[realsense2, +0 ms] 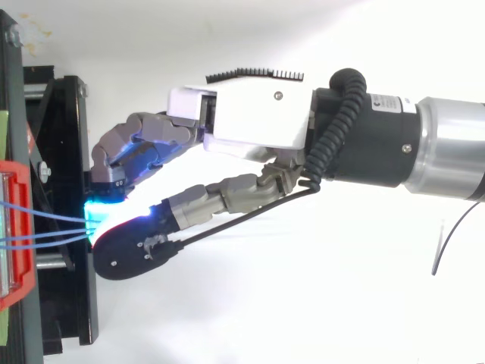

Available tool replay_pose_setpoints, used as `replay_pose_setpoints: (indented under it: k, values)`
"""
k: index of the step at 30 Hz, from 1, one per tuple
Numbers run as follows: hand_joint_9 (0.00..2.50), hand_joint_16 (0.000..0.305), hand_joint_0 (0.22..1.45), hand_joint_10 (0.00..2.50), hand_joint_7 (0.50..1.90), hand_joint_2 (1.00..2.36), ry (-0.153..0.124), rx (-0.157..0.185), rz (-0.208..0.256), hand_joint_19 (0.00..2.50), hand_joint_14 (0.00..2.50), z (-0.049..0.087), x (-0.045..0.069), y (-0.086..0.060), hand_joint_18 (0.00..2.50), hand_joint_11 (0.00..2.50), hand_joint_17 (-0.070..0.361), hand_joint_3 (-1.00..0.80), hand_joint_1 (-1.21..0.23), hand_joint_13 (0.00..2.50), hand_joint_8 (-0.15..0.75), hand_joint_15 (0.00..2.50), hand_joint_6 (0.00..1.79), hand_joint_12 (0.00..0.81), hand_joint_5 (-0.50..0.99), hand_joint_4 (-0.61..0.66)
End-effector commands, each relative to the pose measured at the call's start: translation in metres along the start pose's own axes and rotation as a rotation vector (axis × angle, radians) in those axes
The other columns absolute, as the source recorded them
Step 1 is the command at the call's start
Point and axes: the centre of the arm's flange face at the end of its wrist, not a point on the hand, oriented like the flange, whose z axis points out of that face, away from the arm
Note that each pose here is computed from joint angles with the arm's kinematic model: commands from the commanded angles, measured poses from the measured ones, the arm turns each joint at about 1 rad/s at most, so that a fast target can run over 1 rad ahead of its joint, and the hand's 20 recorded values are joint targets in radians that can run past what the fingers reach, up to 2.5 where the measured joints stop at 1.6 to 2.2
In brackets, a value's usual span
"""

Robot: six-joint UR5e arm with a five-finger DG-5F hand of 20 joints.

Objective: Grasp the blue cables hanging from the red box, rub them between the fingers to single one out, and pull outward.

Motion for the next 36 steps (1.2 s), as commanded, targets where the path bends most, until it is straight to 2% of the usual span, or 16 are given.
replay_pose_setpoints:
  k: [1,3,9,10,12,15,19,22,30,36]
  values:
    - [0.76,0.044,0.59,0.01,0.97,1.0,0.001,-0.001,0.0,0.23,0.01,0.001,0.001,0.0,0.41,0.2,0.099,-0.44,-0.55,0.52,0.327,0.23,0.79,0.388,-0.14,0.19]
    - [0.76,0.043,0.62,0.01,0.96,1.01,-0.002,-0.001,0.0,0.21,0.01,0.0,0.0,0.001,0.42,0.22,0.098,-0.41,-0.63,0.53,0.323,0.23,0.82,0.385,-0.15,0.19]
    - [0.75,0.043,0.65,0.01,0.88,1.01,-0.004,-0.005,0.003,0.2,0.01,-0.003,-0.005,0.009,0.45,0.33,0.097,-0.33,-0.73,0.54,0.323,0.25,0.88,0.391,-0.19,0.19]
    - [0.74,0.043,0.66,0.01,0.87,1.01,-0.004,-0.005,-0.001,0.2,0.01,-0.007,-0.008,0.016,0.46,0.34,0.097,-0.31,-0.75,0.54,0.324,0.25,0.89,0.391,-0.19,0.17]
    - [0.74,0.043,0.68,0.01,0.87,1.01,-0.004,-0.003,-0.002,0.2,0.01,-0.01,-0.01,0.023,0.46,0.36,0.097,-0.31,-0.78,0.54,0.322,0.25,0.9,0.393,-0.19,0.15]
    - [0.73,0.043,0.69,0.01,0.85,1.01,-0.003,0.016,-0.008,0.2,0.01,-0.016,-0.013,0.028,0.47,0.37,0.097,-0.35,-0.81,0.54,0.321,0.25,0.9,0.392,-0.2,0.14]
    - [0.73,0.043,0.71,0.01,0.81,1.01,0.001,0.046,-0.008,0.21,0.01,-0.019,-0.014,0.024,0.48,0.37,0.097,-0.41,-0.82,0.55,0.315,0.25,0.91,0.389,-0.2,0.17]
    - [0.75,0.043,0.69,0.01,0.83,1.0,0.003,0.045,-0.005,0.21,0.01,-0.019,-0.014,0.025,0.49,0.37,0.097,-0.47,-0.84,0.56,0.315,0.26,0.91,0.388,-0.2,0.2]
    - [0.81,0.045,0.54,0.01,0.89,1.0,-0.002,0.048,0.024,0.26,0.01,-0.019,-0.014,0.024,0.5,0.36,0.102,-0.5,-0.69,0.58,0.336,0.27,0.88,0.402,-0.17,0.21]
    - [0.85,0.048,0.51,0.01,0.91,1.0,-0.002,0.048,0.024,0.26,0.01,-0.019,-0.014,0.024,0.51,0.35,0.107,-0.5,-0.58,0.59,0.352,0.28,0.86,0.413,-0.16,0.21]
